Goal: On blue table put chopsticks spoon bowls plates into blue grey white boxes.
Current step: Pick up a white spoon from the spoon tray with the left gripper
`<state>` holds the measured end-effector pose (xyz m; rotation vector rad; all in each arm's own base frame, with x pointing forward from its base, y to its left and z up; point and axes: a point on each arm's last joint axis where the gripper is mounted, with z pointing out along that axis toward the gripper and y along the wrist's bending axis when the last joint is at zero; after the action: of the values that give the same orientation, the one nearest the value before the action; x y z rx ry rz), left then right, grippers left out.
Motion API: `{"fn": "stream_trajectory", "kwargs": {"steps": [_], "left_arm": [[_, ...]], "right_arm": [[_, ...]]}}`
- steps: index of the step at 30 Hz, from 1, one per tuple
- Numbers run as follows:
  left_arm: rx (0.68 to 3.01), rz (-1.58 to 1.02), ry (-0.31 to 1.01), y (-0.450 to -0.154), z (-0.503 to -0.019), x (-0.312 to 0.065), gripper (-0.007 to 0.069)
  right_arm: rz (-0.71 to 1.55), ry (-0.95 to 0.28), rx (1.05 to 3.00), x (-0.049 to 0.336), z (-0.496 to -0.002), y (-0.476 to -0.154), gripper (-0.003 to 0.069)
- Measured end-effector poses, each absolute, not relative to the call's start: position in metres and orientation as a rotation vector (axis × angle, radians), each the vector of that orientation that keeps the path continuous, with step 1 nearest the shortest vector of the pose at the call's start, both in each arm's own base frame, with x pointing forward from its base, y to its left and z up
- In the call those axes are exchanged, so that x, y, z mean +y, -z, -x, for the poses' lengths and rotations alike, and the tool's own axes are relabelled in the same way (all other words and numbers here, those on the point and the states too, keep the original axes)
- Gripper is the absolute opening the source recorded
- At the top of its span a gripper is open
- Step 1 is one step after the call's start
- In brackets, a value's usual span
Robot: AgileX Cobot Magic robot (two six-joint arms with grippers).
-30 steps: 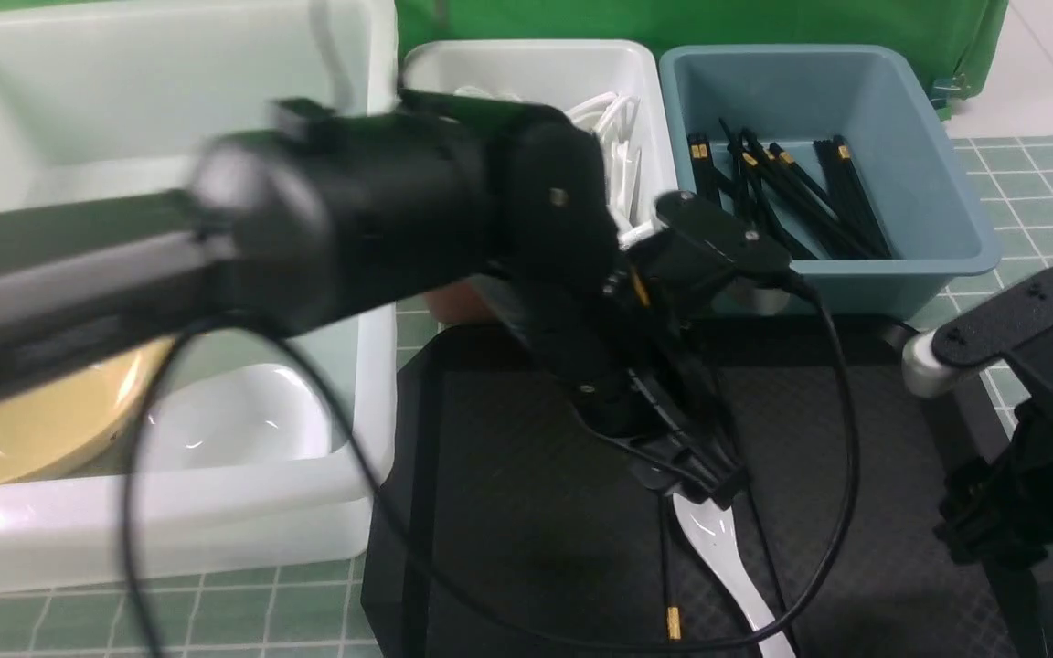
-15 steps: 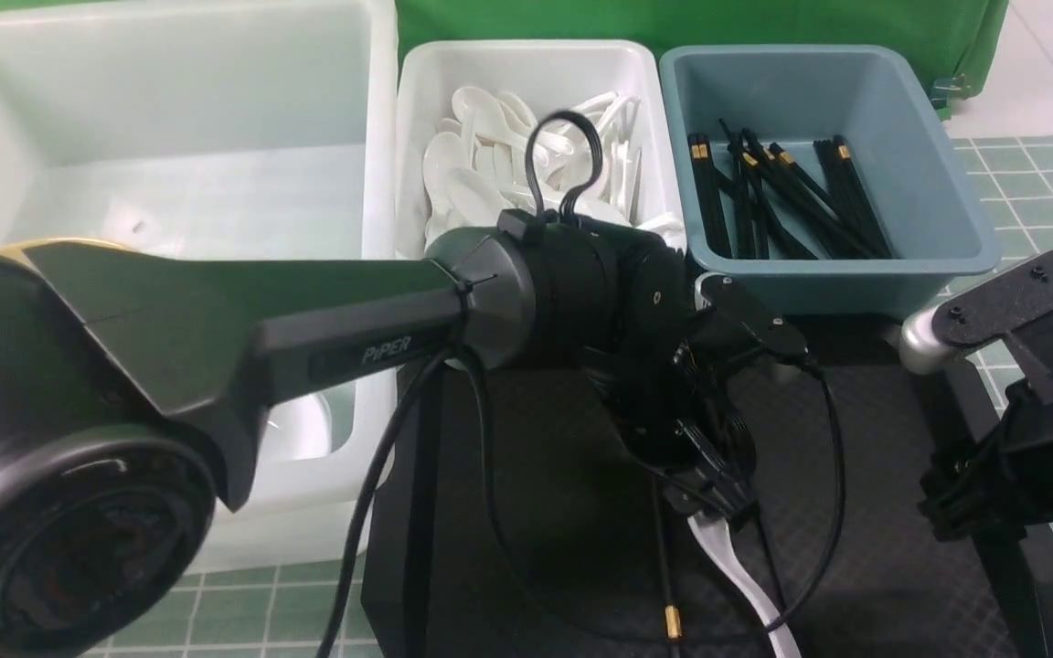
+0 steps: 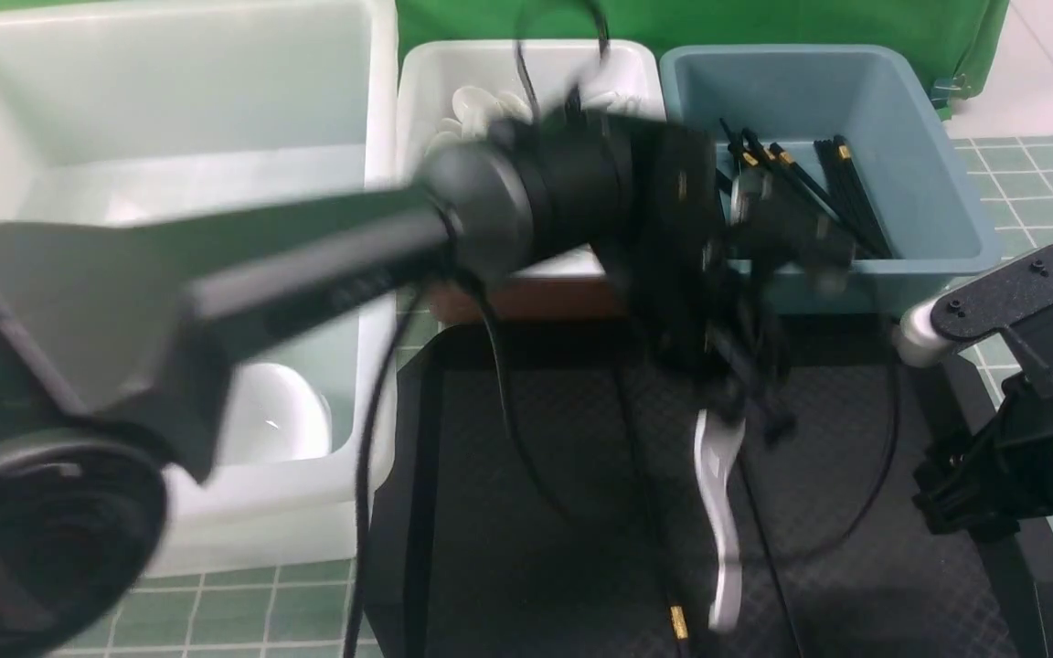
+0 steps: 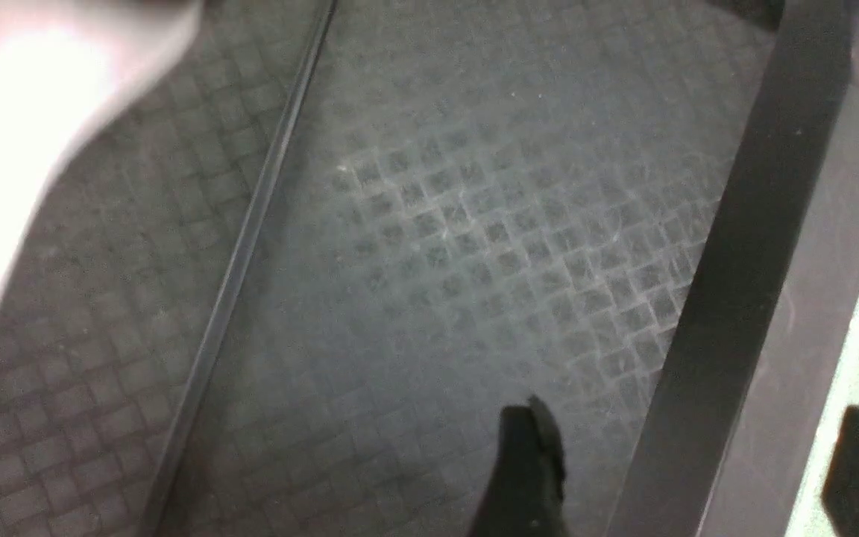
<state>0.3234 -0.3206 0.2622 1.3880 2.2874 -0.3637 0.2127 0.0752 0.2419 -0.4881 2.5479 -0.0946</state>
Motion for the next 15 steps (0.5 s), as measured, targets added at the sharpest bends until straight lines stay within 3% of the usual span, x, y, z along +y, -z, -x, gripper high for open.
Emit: {"fn": "stream_trajectory", "kwargs": {"steps": [4,8,12,15], "left_arm": [[2.202,-1.102,0.304,-0.321,-0.365,-0.282,0.0039],[2.120,-0.774,0.295,-0.345,-0.407,-0.241,0.0039],[2.049,-0.489,0.285,-0.334,-0.454,-0.198,0.0049],[2.088,-0.444,0.265,-0.308,-0.472,-0.187,0.0133]], "right_arm": [[0.487,0.093,2.547,0.075,-0.213,-0.242,0.0538],[0.476,0.075,2.547,0.076,-0.213,-0.242,0.0538],[0.461,0.046,2.537,0.078,-0.213,-0.242,0.0538],[0.456,0.038,2.537,0.079,-0.213,-0.242,0.0538]]}}
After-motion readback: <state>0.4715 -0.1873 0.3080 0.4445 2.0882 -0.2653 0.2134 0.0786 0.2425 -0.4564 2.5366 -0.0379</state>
